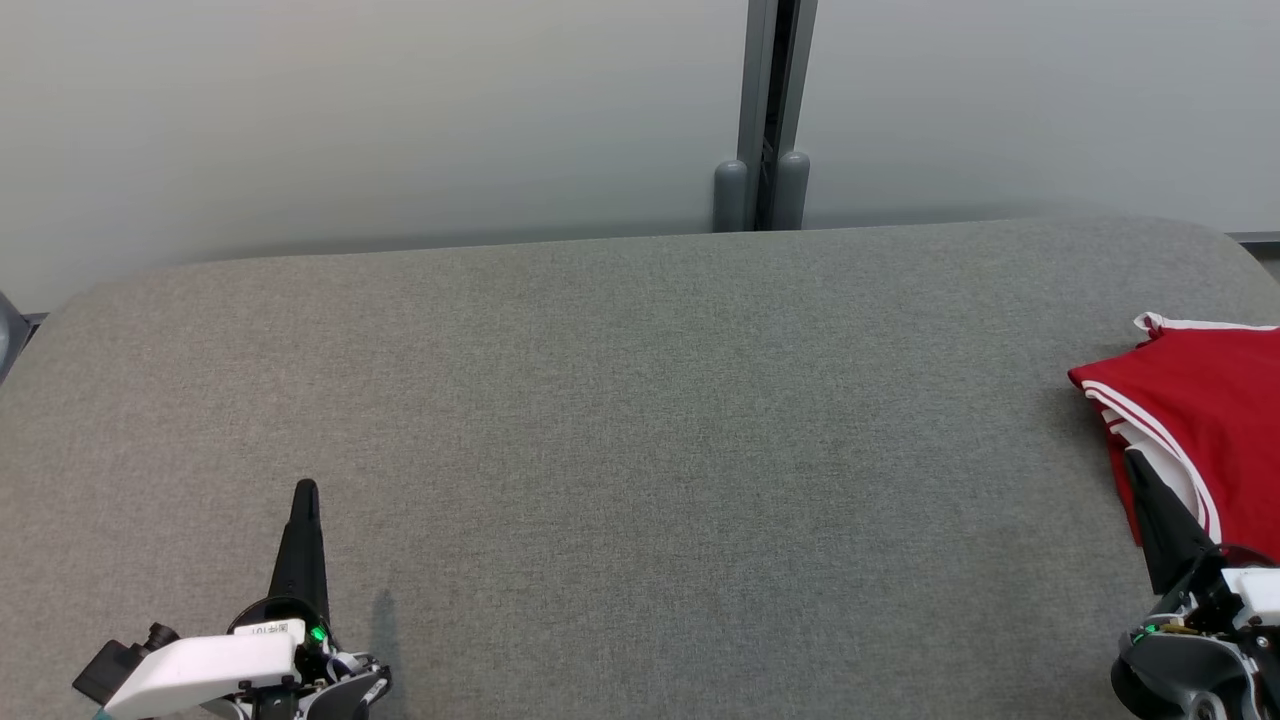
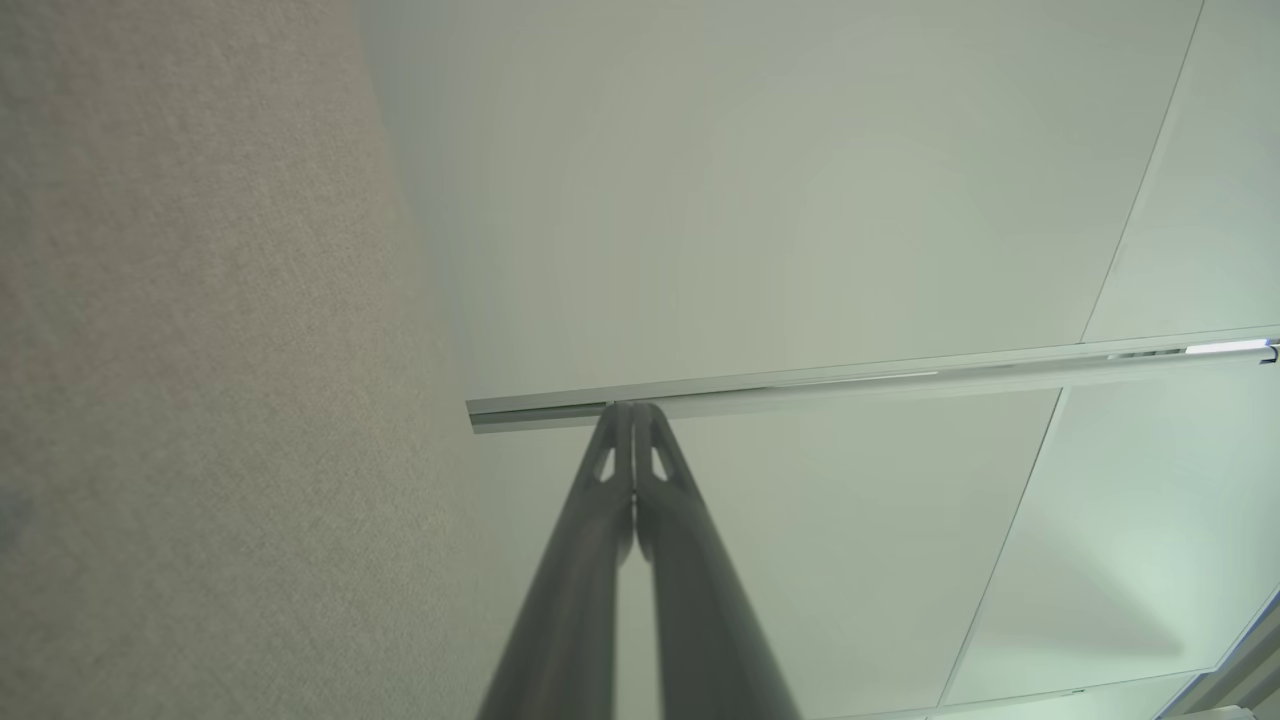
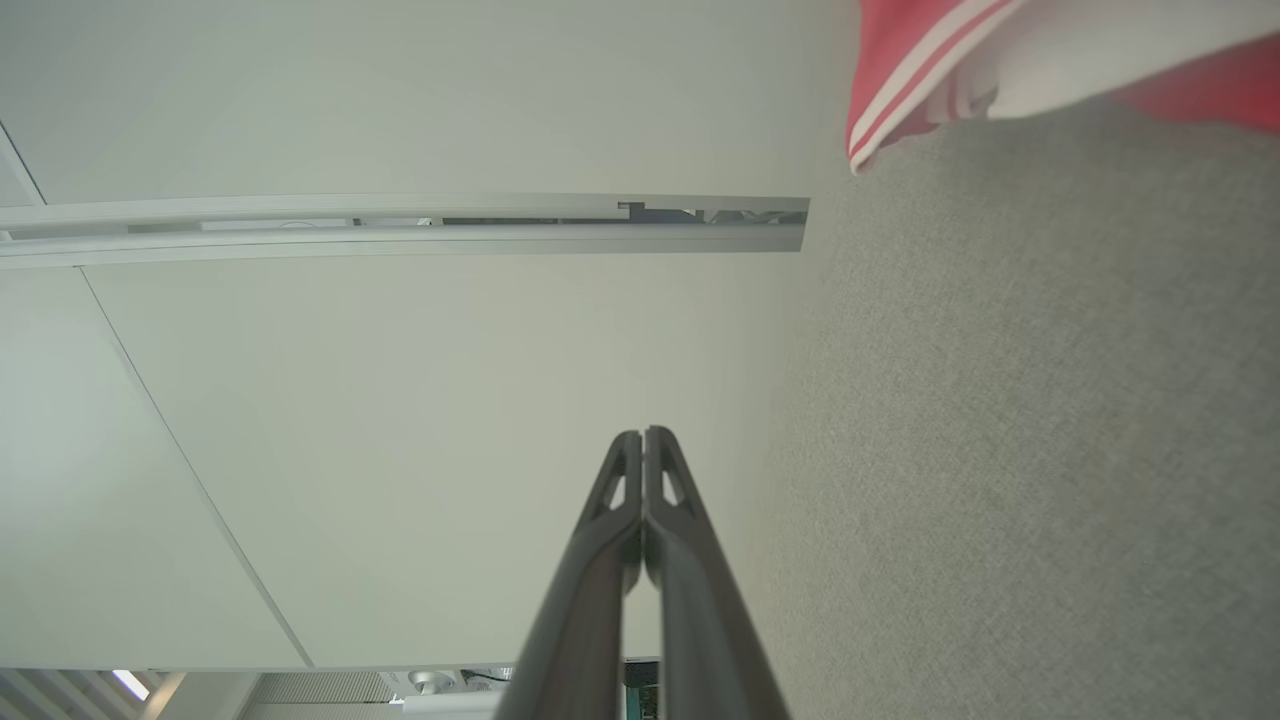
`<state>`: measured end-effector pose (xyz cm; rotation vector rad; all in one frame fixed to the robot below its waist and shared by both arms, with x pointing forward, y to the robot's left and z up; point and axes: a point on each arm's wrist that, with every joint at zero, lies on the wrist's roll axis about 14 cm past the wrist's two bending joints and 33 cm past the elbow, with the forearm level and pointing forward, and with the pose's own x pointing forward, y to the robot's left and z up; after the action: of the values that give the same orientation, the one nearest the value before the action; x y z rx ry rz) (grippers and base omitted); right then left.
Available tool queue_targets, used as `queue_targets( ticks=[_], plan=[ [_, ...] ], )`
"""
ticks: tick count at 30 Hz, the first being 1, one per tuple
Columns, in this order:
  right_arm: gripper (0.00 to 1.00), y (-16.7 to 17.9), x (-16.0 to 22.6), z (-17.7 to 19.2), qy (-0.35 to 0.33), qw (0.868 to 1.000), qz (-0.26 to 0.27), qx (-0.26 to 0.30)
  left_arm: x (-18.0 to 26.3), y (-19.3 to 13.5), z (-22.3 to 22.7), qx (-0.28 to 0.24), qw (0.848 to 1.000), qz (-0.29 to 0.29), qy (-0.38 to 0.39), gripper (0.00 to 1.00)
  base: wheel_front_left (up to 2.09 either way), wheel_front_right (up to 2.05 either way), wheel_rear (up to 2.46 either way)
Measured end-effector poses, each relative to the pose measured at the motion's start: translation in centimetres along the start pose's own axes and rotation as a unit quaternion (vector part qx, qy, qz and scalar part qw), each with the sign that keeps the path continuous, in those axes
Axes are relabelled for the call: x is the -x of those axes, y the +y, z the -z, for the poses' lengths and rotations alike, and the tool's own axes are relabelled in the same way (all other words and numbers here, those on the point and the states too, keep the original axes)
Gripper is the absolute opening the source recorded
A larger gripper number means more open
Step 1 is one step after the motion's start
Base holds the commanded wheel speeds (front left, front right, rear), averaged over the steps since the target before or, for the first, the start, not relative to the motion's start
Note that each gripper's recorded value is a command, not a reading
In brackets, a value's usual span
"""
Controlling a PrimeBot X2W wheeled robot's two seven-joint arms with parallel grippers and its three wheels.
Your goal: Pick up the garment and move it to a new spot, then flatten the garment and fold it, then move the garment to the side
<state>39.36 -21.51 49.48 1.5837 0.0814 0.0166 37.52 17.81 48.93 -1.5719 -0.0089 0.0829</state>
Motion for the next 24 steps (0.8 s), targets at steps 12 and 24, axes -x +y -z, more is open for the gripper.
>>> queue_targets(
  ticks=[12,24],
  plan=[
    [0.00,0.00,0.00,0.00,0.000,1.000,0.000,-0.001,0.00,0.00,0.00,0.000,1.000,0.000,0.000,0.00,0.00,0.00,0.00],
    [0.00,0.01,0.00,0.00,0.000,1.000,0.000,-0.001,0.00,0.00,-0.01,0.000,1.000,0.000,0.000,0.00,0.00,0.00,0.00]
  ],
)
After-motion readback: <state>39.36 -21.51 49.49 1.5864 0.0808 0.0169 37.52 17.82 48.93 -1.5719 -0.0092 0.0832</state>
